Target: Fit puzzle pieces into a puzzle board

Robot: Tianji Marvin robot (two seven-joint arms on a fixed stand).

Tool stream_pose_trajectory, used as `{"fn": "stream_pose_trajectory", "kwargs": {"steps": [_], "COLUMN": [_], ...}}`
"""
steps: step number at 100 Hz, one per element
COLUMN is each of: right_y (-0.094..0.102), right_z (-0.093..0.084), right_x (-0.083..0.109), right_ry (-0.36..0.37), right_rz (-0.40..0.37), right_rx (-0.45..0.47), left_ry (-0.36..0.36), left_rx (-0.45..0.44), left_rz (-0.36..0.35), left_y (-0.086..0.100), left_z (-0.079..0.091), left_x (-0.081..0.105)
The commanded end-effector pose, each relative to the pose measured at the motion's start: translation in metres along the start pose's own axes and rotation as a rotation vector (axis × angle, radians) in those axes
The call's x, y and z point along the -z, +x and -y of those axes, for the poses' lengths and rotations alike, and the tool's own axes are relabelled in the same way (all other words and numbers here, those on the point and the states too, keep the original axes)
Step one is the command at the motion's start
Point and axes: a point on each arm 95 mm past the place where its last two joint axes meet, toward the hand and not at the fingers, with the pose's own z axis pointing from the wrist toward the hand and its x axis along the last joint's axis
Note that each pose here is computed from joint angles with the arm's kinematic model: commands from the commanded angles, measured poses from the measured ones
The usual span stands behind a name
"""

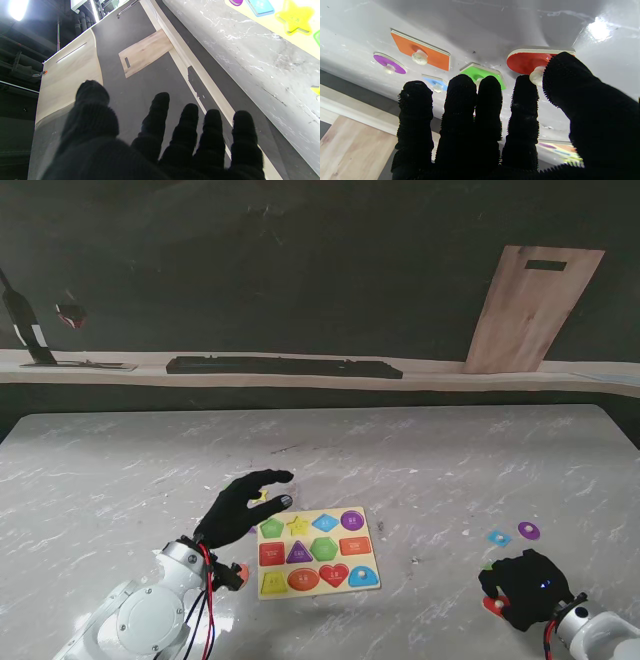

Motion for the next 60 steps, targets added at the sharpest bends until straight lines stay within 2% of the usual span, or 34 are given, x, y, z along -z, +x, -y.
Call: {"fn": "stream_pose_trajectory", "kwargs": {"steps": [1, 37, 60], "right_y": [0.003, 0.006, 0.006], "right_z": [0.003, 0.005, -0.007], "right_x": [0.001, -0.002, -0.003], "right_ry": [0.013, 0.021, -0.041], "right_rz": [-0.006, -0.027, -0.040], "right_rx": [0.000, -0.013, -0.021], "left_ry": [0.001, 0.008, 0.010], "left_rx": [0.005, 0.005, 0.003], "left_rz": [0.000, 0.003, 0.002], "left_y": [0.001, 0.001, 0.002], "left_z": [0.000, 0.000, 0.000], "left_x": [0.000, 0.000, 0.000]}}
